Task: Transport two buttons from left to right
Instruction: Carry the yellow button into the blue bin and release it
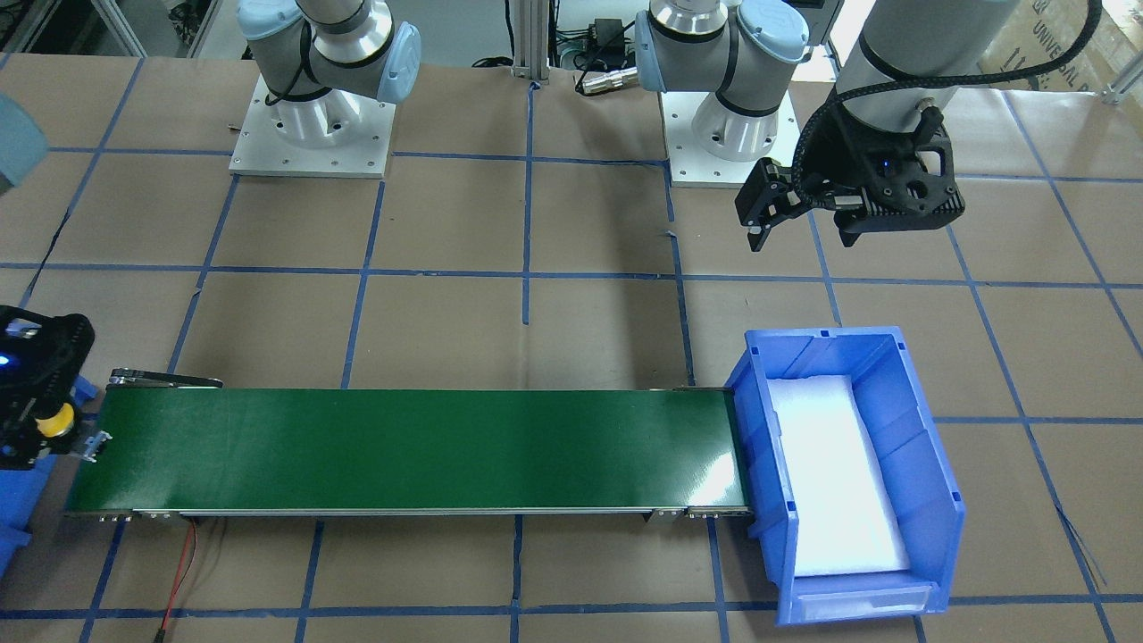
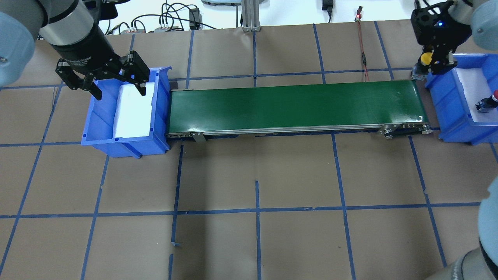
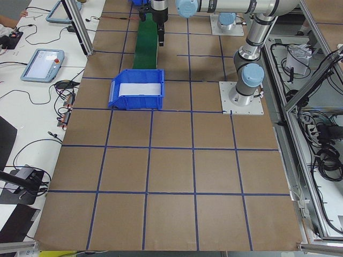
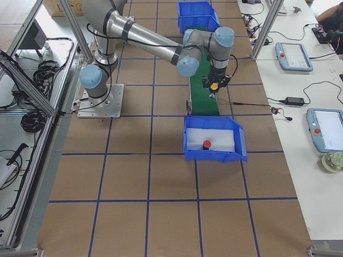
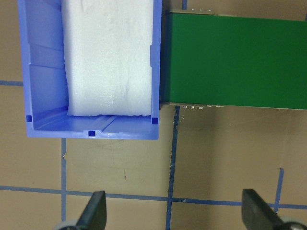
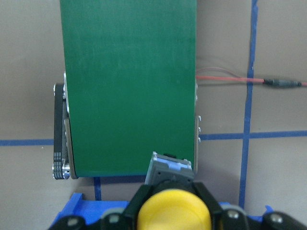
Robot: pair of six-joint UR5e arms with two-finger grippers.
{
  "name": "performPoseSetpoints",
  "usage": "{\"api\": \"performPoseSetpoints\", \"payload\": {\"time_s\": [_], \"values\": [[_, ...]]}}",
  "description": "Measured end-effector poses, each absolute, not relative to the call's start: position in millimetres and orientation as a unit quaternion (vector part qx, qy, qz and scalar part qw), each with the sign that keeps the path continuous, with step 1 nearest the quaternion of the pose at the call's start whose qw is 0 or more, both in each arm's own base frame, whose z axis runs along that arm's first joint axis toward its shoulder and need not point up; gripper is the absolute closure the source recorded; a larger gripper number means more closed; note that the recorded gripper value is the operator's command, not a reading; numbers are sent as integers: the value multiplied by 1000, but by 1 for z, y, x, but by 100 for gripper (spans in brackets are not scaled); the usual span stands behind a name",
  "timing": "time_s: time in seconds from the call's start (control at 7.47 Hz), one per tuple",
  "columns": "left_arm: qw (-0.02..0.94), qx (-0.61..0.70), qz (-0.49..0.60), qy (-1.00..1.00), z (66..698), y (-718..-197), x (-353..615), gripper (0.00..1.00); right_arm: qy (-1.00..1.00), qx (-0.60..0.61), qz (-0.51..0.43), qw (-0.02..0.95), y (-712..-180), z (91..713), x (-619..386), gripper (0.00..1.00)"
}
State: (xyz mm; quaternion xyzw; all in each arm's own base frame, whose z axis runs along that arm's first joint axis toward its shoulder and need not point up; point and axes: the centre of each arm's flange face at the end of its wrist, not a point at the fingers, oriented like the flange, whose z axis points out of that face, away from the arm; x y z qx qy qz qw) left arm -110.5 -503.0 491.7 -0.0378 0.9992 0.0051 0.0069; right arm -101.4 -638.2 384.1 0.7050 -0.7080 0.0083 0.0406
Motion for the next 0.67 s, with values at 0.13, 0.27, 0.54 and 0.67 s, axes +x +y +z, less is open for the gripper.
{"api": "performPoseSetpoints", "payload": {"time_s": [0.13, 0.27, 0.54, 0.67], "values": [[7, -38, 5, 999, 492, -503, -110, 0, -712, 701, 10, 45, -636, 401, -135, 96], [7, -38, 4, 999, 492, -504, -111, 0, -717, 695, 11, 46, -631, 412, -167, 96], [6, -37, 5, 999, 491, -503, -111, 0, -717, 696, 13, 43, -616, 413, -227, 96], [6, -37, 8, 999, 490, -502, -112, 0, -712, 702, 16, 36, -613, 401, -246, 96]]}}
